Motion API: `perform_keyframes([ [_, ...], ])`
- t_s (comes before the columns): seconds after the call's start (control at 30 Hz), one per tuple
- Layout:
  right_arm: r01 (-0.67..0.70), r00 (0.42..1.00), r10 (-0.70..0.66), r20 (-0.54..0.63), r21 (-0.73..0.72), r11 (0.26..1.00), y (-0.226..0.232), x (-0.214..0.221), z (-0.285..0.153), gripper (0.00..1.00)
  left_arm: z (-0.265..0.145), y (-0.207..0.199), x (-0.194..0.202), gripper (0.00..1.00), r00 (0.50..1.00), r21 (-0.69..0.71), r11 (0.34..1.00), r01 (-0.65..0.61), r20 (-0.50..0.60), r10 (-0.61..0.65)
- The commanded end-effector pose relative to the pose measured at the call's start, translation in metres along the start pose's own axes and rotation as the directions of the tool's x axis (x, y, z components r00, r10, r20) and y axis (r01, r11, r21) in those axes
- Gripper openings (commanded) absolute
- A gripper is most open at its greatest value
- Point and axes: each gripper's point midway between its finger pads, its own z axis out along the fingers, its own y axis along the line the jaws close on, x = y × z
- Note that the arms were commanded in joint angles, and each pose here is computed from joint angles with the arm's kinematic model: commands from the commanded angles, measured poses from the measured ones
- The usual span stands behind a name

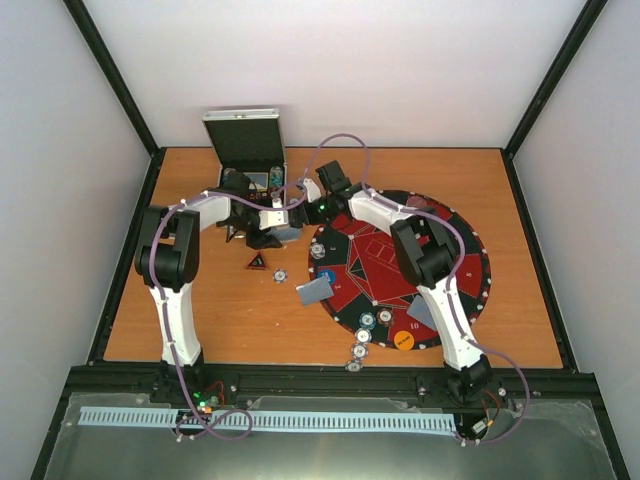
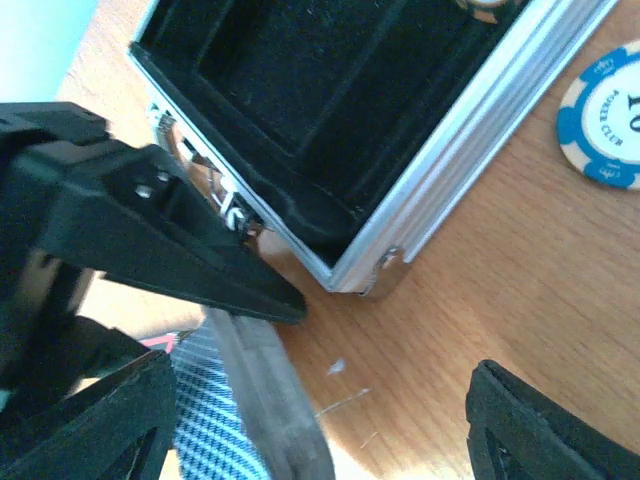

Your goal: Distribute texas hold em gaming equipment

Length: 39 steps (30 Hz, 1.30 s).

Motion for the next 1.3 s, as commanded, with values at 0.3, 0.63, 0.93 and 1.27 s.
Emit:
perform_keyframes([
  [0.3,0.017,0.999,-0.008,-0.049,0.166,0.986,-0.030,0.014,0.017,0.77,0.004,0.003,0.000,0.57,1.000,0.006,1.000,0.000,0.000,0.000],
  [0.63,0.069,0.998,-0.069,-0.013,0.357,0.931,-0.041,-0.002,-0.018,0.74,0.005,0.002,0.002,0.57,1.000,0.009,1.000,0.003,-0.001,-0.003],
  [0.93,0.088,0.996,-0.089,-0.007,0.284,0.955,-0.023,-0.007,-0.021,0.74,0.005,0.003,0.002,0.57,1.000,0.006,1.000,0.003,-0.004,-0.003],
  [1.27,0.048,0.999,-0.049,0.011,0.066,0.997,0.006,-0.012,-0.017,0.77,0.006,0.004,0.002,0.57,1.000,0.004,1.000,0.002,0.000,-0.002],
])
